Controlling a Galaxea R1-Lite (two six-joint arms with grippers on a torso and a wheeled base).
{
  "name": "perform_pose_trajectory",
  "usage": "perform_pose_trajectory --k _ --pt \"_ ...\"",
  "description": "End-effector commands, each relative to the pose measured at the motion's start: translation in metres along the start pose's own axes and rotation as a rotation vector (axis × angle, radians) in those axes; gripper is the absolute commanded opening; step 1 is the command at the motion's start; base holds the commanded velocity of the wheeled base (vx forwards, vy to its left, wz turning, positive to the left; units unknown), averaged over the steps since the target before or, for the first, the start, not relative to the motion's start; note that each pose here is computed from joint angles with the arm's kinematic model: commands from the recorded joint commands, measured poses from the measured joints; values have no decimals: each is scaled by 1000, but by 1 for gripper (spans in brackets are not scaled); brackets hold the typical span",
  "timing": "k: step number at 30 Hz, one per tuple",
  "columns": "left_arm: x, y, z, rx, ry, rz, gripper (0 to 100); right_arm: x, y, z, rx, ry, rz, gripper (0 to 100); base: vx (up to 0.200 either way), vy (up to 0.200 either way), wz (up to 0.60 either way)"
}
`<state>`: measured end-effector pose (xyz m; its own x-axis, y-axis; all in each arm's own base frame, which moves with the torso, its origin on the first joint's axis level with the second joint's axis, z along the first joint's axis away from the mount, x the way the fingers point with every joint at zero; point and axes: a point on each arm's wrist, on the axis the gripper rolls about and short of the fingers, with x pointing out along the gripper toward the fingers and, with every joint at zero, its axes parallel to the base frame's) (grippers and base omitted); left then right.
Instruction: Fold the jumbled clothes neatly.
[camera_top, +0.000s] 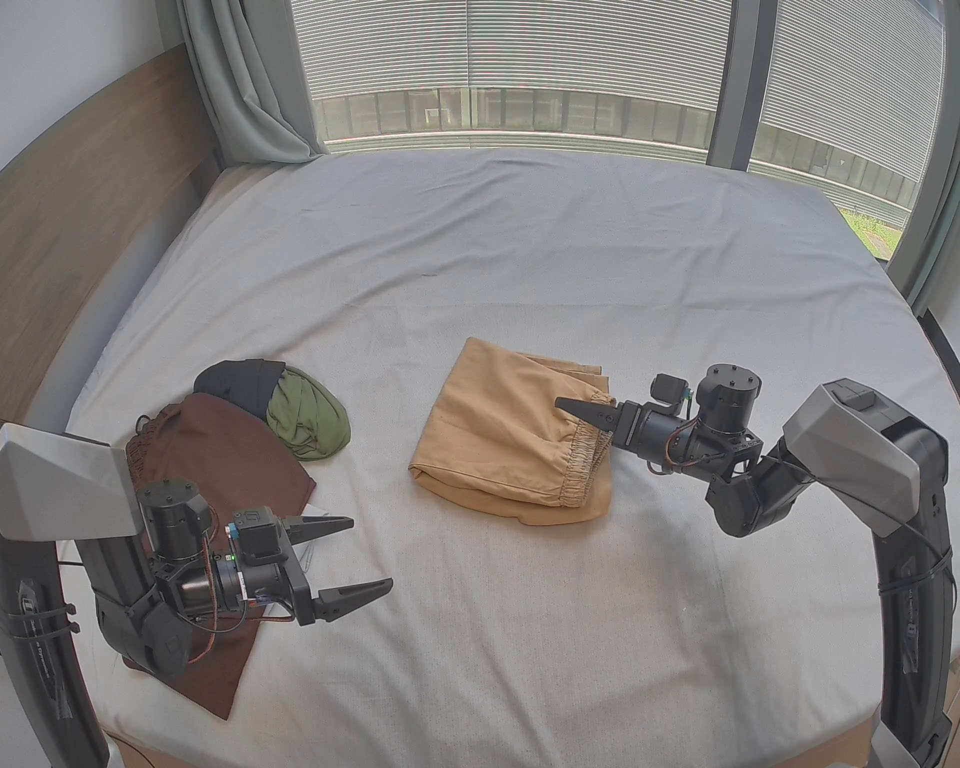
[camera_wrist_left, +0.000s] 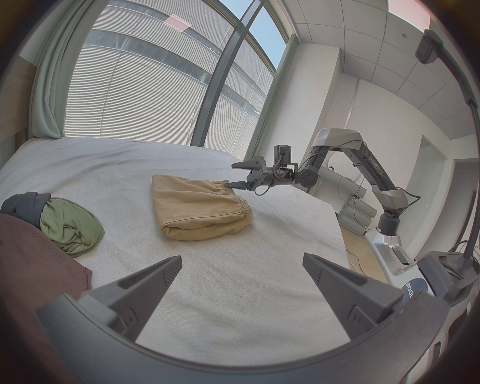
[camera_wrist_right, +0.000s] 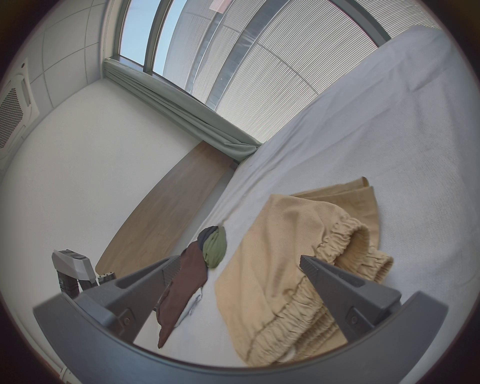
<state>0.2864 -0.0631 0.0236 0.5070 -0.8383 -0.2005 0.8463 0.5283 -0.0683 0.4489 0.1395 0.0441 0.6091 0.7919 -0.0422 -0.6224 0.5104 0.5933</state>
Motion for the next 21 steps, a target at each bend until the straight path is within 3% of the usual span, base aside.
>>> perform_pose_trajectory --k 1,11,18,21 --pt "0 0 -1 -1 1 -2 100 2 -16 -17 23 28 -23 100 0 0 0" --pt "0 -1 0 -1 1 -2 100 7 -33 -36 -19 30 -85 100 0 0 0" --pt "0 -1 -1 -4 4 -4 100 6 -29 -30 -30 14 -77 100 0 0 0" --pt "1 -1 1 3 -1 -4 100 4 -11 -12 -57 -18 -53 100 0 0 0"
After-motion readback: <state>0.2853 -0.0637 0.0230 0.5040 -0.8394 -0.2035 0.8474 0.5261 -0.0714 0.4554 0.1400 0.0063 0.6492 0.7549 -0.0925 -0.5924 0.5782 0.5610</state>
